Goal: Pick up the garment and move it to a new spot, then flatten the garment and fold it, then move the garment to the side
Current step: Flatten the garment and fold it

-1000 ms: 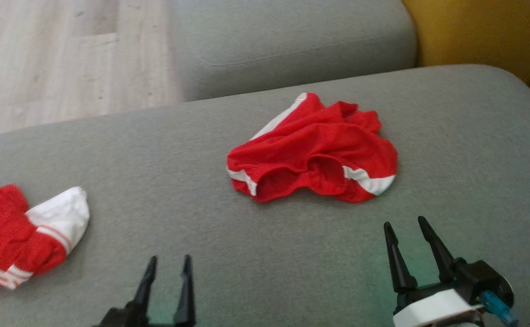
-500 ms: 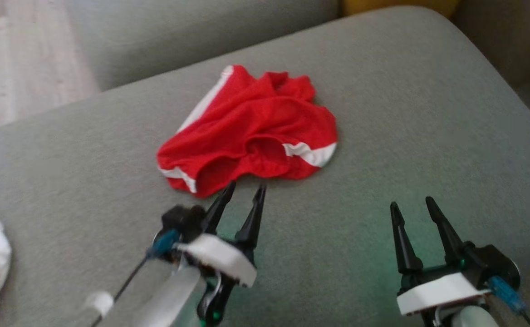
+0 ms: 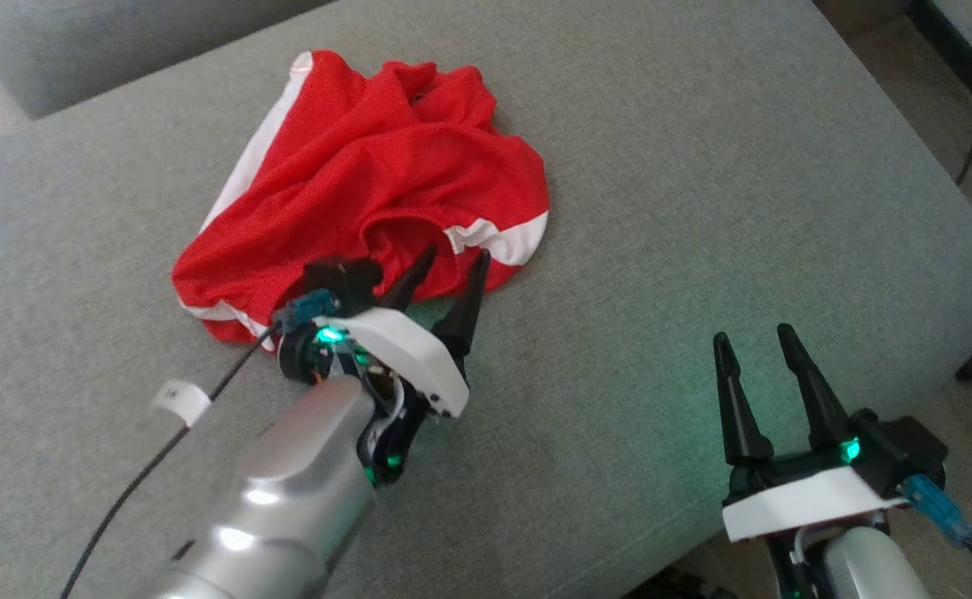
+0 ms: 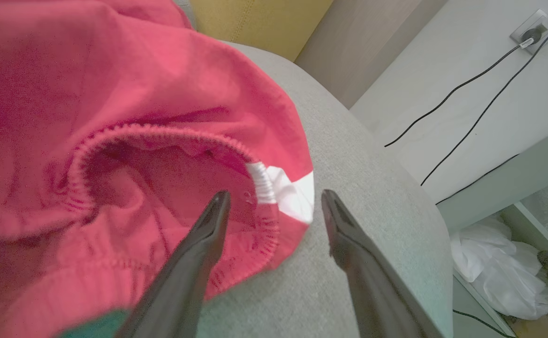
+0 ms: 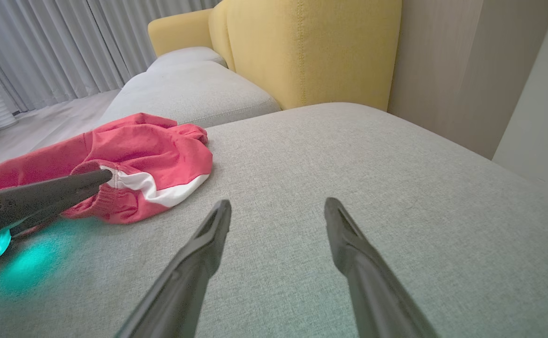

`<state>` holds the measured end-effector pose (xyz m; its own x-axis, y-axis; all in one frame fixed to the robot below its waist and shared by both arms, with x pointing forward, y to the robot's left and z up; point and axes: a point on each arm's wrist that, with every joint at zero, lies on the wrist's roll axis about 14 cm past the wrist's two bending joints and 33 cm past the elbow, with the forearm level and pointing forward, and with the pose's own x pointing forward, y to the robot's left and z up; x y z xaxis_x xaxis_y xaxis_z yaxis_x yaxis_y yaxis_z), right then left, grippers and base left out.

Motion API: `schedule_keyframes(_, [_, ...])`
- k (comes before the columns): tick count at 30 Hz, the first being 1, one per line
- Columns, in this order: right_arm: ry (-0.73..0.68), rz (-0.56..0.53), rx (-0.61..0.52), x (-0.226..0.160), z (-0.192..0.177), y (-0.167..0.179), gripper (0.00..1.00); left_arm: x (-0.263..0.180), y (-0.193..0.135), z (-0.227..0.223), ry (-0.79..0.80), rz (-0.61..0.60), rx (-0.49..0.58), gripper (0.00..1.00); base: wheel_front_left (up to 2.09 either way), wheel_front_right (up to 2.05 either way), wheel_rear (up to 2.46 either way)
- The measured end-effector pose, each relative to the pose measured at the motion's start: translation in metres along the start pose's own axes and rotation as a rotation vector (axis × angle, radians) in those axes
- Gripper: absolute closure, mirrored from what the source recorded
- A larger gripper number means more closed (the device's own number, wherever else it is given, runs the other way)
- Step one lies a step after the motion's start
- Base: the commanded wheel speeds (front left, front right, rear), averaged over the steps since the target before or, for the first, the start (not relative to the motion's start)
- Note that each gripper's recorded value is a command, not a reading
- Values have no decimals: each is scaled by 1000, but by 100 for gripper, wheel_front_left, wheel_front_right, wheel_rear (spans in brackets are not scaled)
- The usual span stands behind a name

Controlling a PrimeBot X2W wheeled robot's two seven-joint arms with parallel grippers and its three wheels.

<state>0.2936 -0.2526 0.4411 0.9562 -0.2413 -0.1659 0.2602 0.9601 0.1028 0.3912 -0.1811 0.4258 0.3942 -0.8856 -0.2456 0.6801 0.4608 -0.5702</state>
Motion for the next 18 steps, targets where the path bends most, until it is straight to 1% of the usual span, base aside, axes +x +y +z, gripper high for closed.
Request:
schedule_keyframes(4, [6, -10, -1, 4, 0, -2, 0, 13, 8, 5, -5, 5, -10, 0, 0, 0, 0])
schedule_keyframes(5, [5, -9, -2, 5, 0, -2, 0, 14, 9, 7, -7, 8, -11, 22, 0, 0, 0])
schedule_keyframes(6, [5, -7, -2, 5, 0, -1, 0, 14, 10, 7, -7, 10, -10, 53, 0, 0, 0])
schedule_keyframes(7, [6, -5, -2, 5, 0, -1, 0, 14, 11, 5, 0, 12, -8, 100, 0, 0, 0])
schedule_keyframes(11, [7, 3, -1, 7, -1, 1, 0, 12, 8, -2, 25, -6, -2, 100, 0, 0, 0])
schedule_keyframes(14, [1, 12, 1, 8, 1, 4, 0, 10, 1, 3, 5, -24, -21, 100, 0, 0, 0])
schedule_keyframes(16, [-6, 20, 4, 9, 3, 6, 0, 10, -12, 8, -4, -65, 2, 100, 0, 0, 0])
schedule_keyframes(18, [-15, 30, 7, 10, 5, 9, 0, 12, -30, 28, -40, -116, 46, 100, 0, 0, 0])
